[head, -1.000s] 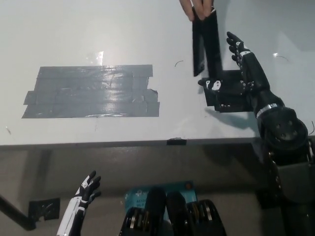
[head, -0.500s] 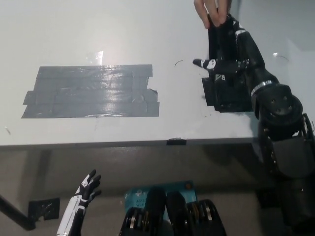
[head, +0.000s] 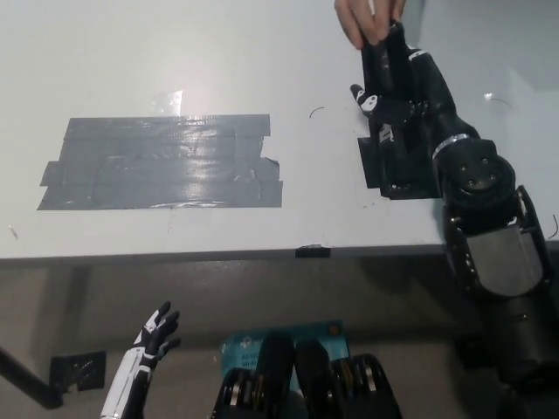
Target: A person hands a stapler to the robot and the robot grabs it with its right hand and places it on the desk infront of it
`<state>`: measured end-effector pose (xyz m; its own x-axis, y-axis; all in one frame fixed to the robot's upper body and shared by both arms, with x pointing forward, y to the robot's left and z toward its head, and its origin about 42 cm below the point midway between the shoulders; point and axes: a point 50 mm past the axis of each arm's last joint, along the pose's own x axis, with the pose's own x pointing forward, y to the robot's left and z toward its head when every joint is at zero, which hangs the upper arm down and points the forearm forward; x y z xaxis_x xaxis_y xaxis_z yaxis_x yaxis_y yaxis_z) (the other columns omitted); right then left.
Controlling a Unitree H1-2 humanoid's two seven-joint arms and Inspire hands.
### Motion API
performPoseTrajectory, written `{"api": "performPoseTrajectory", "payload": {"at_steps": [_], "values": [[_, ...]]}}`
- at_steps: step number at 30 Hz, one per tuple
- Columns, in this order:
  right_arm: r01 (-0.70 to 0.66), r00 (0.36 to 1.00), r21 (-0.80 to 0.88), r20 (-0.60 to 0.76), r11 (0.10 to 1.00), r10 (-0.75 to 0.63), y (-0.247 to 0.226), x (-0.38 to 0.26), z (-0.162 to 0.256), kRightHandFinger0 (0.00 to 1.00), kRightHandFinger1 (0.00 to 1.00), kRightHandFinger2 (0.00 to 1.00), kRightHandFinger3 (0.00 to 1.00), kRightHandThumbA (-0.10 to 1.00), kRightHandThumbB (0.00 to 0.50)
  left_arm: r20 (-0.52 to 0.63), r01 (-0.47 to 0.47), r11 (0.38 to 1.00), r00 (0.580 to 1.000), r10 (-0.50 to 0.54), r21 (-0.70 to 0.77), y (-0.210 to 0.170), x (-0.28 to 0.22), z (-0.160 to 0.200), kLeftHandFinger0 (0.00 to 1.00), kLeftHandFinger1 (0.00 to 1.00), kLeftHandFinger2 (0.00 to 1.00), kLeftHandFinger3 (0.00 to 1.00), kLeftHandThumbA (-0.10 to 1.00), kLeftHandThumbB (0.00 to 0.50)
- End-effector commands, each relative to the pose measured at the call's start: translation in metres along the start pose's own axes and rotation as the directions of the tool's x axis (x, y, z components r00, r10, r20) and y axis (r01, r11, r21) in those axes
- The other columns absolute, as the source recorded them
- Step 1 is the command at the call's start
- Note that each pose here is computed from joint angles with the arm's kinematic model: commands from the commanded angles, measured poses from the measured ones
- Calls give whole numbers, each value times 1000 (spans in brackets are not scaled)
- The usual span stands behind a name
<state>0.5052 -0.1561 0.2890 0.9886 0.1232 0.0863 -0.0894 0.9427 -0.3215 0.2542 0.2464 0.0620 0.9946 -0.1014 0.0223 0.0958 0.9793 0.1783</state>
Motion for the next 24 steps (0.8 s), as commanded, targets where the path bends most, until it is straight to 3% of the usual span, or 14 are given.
{"api": "performPoseTrajectory", "payload": {"at_steps": [1,8,11,14,15,17,18,19,20,21,22,24], "values": [[42,995,-45,96,998,-37,-4,4,20,23,516,885,891,-100,152,39,-8,1000,999,9,-13,6,-3,6,933,1000,1000,1000,1000,442],[53,994,-51,94,997,-48,-9,-4,10,90,597,926,915,-100,144,40,-2,1000,999,3,-15,5,-4,4,922,1000,1000,1000,1000,431],[56,993,-34,106,998,-52,-13,-8,13,114,614,930,930,-100,171,33,5,1000,999,-5,-15,4,-4,4,920,1000,1000,1000,1000,422],[58,989,-6,137,998,-56,-17,-13,15,147,617,921,908,5,193,27,13,1000,1000,-13,-8,2,-6,1,909,1000,1000,1000,1000,431],[54,988,0,145,999,-54,-20,-15,17,168,604,888,843,95,202,28,17,1000,999,-17,-6,1,-5,1,902,1000,1000,1000,1000,439],[41,987,-20,157,999,-37,-20,-15,23,172,559,803,728,144,190,21,20,1000,1000,-20,-5,0,-4,0,913,1000,1000,1000,1000,451],[30,988,-30,153,999,-25,-19,-14,26,164,547,794,716,155,182,22,20,1000,1000,-20,-4,0,-2,1,917,1000,1000,1000,1000,454],[7,989,-53,145,999,1,-15,-14,29,157,539,782,714,149,179,22,22,1000,1000,-21,-4,0,-3,2,915,1000,1000,1000,1000,451],[-14,990,-74,141,997,25,-12,-14,29,155,525,761,679,31,163,23,23,1000,999,-23,-8,-1,-3,3,904,1000,1000,1000,1000,453],[-20,990,-81,141,997,31,-12,-13,30,151,513,751,666,27,166,26,24,1000,999,-24,-9,-2,-1,3,903,1000,1000,1000,1000,453],[-42,989,-119,133,992,58,-8,-10,30,108,461,710,643,-86,145,30,23,1000,999,-23,-10,-1,1,5,900,1000,1000,1000,1000,440],[-69,989,-143,120,987,87,-2,-9,28,62,460,742,688,-99,146,30,22,1000,999,-22,-8,0,0,5,898,1000,1000,1000,1000,434]]}}
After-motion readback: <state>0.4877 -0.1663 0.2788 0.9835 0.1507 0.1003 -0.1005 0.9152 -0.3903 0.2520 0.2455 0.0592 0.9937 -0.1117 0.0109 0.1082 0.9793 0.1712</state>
